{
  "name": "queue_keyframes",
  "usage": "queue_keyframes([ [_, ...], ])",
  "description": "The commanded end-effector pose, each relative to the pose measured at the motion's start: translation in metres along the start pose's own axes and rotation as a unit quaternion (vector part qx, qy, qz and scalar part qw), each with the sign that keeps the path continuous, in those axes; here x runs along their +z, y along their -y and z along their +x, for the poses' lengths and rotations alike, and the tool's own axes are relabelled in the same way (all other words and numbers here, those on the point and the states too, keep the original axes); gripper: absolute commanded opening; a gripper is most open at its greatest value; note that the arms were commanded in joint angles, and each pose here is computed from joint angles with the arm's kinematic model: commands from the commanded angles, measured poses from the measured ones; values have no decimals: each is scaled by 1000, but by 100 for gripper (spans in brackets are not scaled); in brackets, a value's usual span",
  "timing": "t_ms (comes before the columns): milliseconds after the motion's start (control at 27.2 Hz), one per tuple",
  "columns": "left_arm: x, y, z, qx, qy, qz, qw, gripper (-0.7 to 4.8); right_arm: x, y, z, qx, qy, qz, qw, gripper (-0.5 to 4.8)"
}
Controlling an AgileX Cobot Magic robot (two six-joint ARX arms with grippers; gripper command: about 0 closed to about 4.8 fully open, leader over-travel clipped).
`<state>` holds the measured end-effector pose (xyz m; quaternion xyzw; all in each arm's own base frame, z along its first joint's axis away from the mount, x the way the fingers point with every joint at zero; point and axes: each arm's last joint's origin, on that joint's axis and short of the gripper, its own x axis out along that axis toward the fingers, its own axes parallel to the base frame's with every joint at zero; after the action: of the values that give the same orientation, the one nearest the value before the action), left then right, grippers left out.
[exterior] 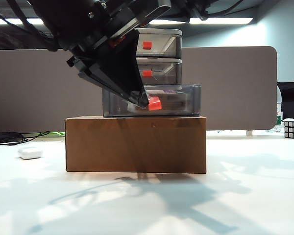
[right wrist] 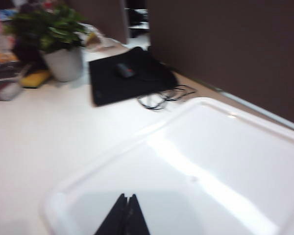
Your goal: Open the third layer of the drawer on the table, pick up a pack of napkins on the table and put it in, and finally close the drawer.
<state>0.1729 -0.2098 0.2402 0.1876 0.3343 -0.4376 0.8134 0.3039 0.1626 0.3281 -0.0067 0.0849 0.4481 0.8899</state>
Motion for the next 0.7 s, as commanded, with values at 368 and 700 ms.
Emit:
queue_keyframes([
  [368,2,-3,0,33,5,2,999,-5,-13,12,20,-34,-57,8,998,-6],
  [700,0,-6,6,93,46,13,995,-5,-19,12,20,-38,-86,21,995,-6],
])
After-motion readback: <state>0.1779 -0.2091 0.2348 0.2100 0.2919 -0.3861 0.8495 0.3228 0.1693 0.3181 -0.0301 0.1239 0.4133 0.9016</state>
